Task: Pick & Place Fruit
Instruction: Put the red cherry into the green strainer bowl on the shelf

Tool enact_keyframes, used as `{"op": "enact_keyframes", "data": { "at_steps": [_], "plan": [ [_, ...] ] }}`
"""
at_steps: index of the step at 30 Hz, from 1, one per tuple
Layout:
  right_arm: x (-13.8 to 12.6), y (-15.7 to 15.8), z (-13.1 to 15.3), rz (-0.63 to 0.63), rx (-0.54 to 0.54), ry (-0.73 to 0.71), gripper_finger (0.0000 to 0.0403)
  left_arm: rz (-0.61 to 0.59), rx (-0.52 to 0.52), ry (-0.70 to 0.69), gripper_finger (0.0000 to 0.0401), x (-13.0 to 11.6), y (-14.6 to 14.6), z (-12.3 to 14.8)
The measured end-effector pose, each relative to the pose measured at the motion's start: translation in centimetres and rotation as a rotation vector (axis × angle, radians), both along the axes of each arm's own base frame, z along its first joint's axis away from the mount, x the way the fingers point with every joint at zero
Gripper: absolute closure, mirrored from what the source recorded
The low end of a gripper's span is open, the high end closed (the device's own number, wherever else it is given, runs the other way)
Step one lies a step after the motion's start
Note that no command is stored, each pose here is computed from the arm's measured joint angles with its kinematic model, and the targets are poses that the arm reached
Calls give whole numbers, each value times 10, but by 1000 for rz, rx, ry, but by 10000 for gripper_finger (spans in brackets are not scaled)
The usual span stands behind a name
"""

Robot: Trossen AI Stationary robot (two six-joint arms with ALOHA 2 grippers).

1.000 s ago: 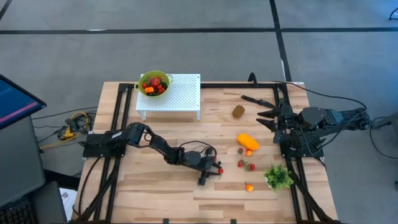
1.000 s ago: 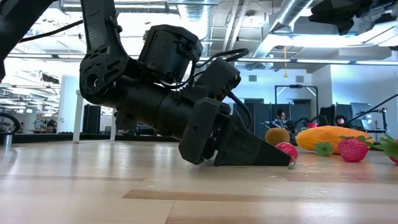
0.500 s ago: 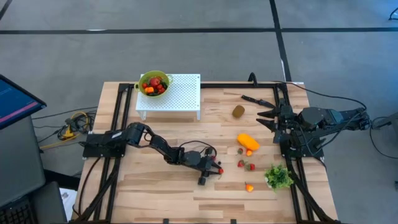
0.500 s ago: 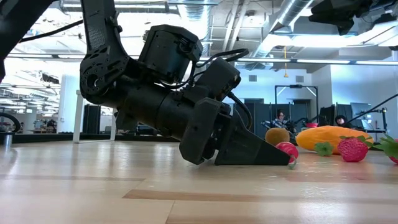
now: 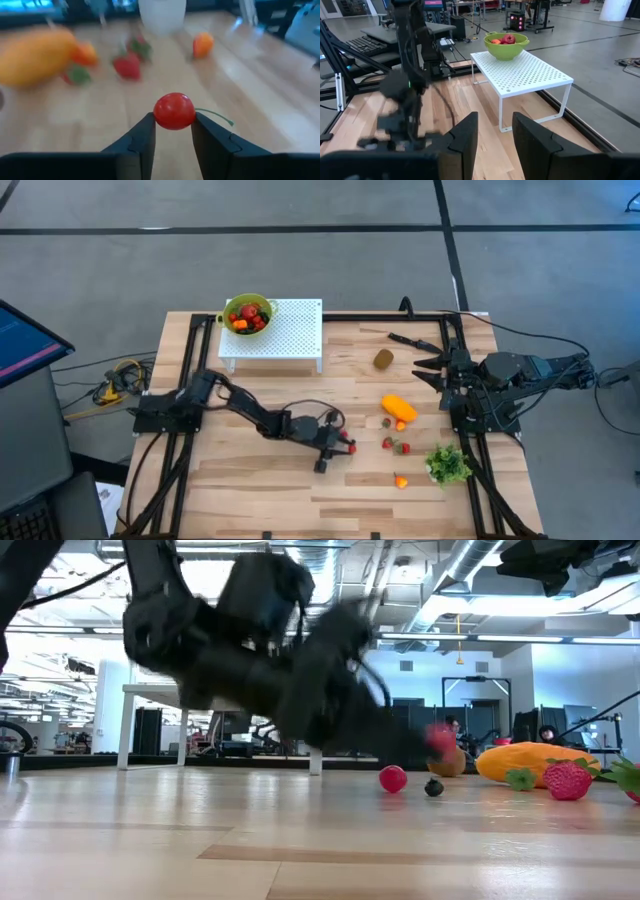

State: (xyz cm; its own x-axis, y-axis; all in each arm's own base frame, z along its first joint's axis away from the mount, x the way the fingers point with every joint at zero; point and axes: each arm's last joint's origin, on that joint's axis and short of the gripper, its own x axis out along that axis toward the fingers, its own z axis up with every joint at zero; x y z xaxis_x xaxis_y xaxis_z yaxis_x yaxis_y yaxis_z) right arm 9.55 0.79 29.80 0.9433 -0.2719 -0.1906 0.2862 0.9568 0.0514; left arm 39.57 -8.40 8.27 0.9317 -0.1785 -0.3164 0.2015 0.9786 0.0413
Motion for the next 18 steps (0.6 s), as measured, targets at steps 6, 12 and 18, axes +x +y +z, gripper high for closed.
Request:
{"op": "enact_keyframes", "data": {
  "at_steps": [6,12,18],
  "plan": [
    [0,0,0,1,0,1,287,126,122,-40,292,-24,18,41],
    [0,0,0,0,0,0,287,357,212,-102,292,-58,56,77],
    [0,0,0,0,0,1,287,530,206,-168,291,-103,96,105]
  ]
}}
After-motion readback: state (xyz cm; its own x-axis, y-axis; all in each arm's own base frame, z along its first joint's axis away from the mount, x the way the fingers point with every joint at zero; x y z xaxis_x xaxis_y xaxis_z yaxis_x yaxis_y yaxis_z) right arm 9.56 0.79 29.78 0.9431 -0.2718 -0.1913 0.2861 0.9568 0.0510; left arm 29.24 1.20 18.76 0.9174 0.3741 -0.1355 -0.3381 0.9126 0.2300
